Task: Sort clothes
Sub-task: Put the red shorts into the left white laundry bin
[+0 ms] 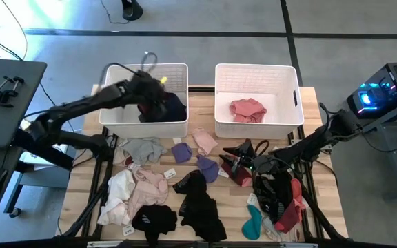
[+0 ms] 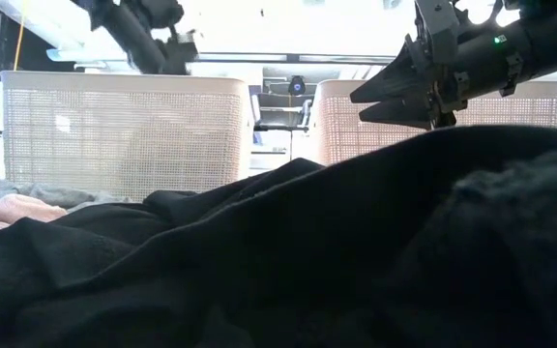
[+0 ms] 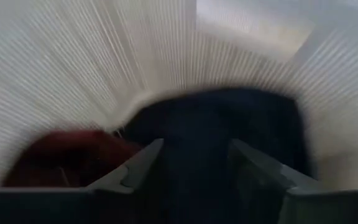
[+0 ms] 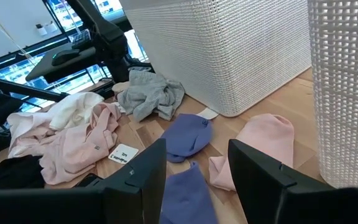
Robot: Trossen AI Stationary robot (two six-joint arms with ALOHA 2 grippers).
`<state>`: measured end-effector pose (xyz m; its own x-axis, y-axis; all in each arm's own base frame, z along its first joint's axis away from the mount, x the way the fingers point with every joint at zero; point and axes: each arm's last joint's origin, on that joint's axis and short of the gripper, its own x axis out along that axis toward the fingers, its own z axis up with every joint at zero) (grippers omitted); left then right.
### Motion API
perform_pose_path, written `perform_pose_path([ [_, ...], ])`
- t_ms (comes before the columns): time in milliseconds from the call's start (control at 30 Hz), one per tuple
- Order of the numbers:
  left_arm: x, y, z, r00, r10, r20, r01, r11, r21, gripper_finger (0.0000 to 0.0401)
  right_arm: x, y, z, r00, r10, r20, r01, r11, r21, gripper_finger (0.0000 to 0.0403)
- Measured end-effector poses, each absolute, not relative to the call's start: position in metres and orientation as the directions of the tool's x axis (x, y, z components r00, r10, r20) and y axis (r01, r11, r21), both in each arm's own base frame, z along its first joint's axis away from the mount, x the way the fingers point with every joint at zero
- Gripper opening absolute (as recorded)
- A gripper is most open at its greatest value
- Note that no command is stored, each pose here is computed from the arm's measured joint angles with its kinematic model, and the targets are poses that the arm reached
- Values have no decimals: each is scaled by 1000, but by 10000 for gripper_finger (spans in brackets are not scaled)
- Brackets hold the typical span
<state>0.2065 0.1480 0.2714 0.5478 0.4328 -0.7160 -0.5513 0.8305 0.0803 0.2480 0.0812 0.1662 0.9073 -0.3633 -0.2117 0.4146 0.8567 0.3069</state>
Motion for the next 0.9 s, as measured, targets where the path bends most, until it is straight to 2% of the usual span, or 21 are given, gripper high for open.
perform_pose_path([
  [167,221,159,209,448,327,-832,-529,847,48,138,248,81,166,907,-363,-212,415,857,307,160],
  [333,226,176,197,393,306,-867,-557,829,41,129,248,81,166,907,-364,-212,415,857,305,160],
  [467,225,180,229,409,334,-849,-571,820,47,129,248,81,166,907,-364,-212,414,860,298,160],
  [567,222,173,266,459,363,-811,-574,818,41,129,244,87,173,918,-347,-192,385,894,228,160],
  [767,206,128,327,647,407,-645,-510,860,31,129,224,113,212,955,-277,-109,285,956,67,160],
  [900,196,89,349,774,354,-525,-411,911,8,129,210,127,232,969,-205,-136,212,976,41,160],
])
